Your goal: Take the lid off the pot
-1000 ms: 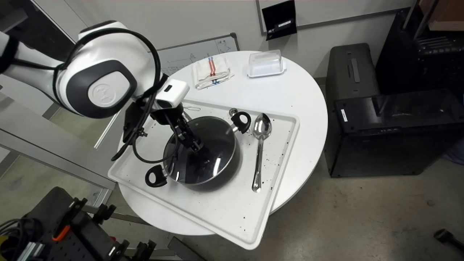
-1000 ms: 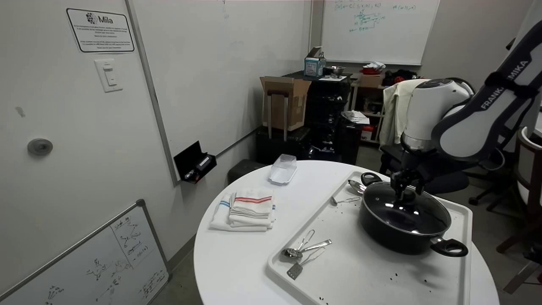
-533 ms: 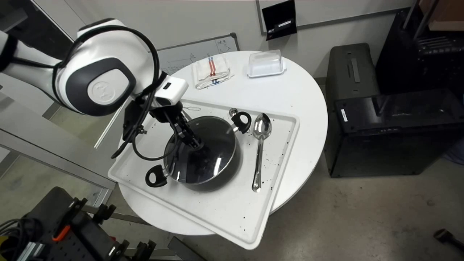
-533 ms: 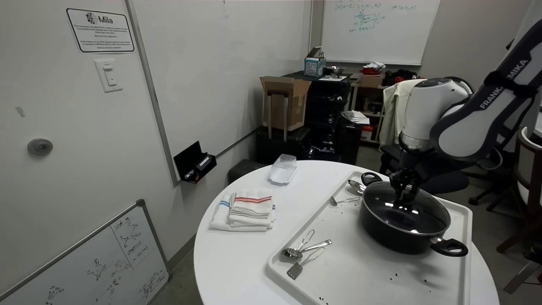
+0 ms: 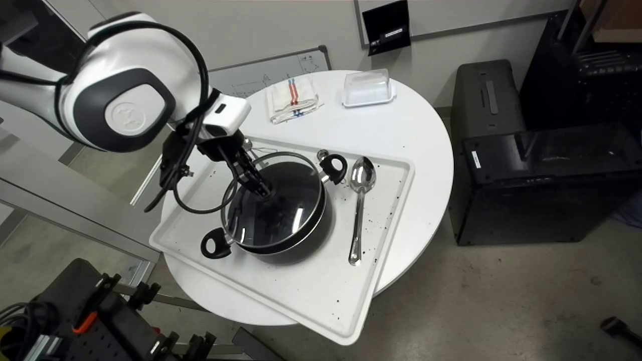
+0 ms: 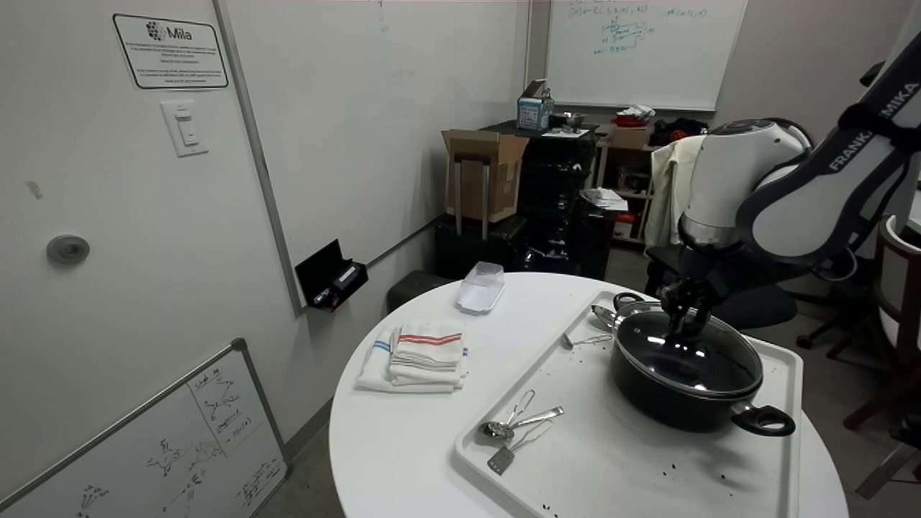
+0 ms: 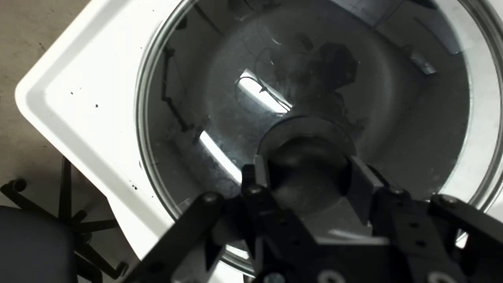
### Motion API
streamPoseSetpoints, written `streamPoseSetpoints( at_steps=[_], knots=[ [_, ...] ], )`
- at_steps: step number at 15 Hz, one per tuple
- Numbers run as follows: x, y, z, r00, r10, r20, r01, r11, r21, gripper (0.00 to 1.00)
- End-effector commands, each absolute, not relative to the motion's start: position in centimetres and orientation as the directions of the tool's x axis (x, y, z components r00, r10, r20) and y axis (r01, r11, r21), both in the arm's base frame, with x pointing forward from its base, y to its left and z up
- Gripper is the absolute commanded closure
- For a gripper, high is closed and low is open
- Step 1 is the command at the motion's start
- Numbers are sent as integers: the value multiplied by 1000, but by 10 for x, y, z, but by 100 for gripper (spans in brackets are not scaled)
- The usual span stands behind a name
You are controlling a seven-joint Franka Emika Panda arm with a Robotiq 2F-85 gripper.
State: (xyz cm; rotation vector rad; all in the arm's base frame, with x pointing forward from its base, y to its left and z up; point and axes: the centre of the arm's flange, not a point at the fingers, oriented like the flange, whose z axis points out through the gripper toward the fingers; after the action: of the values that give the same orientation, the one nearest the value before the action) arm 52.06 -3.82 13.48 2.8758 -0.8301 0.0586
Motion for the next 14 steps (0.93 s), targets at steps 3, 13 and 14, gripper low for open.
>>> streamPoseSetpoints(
  at_steps=[3,13,14],
  knots=[
    [510,-8,180,877,-466,116,-476,-875,89,76],
    [505,88,180,956,-273,107,-282,-956,83,76],
    [503,101,179,963,-249,108,-258,-963,83,76]
  ],
)
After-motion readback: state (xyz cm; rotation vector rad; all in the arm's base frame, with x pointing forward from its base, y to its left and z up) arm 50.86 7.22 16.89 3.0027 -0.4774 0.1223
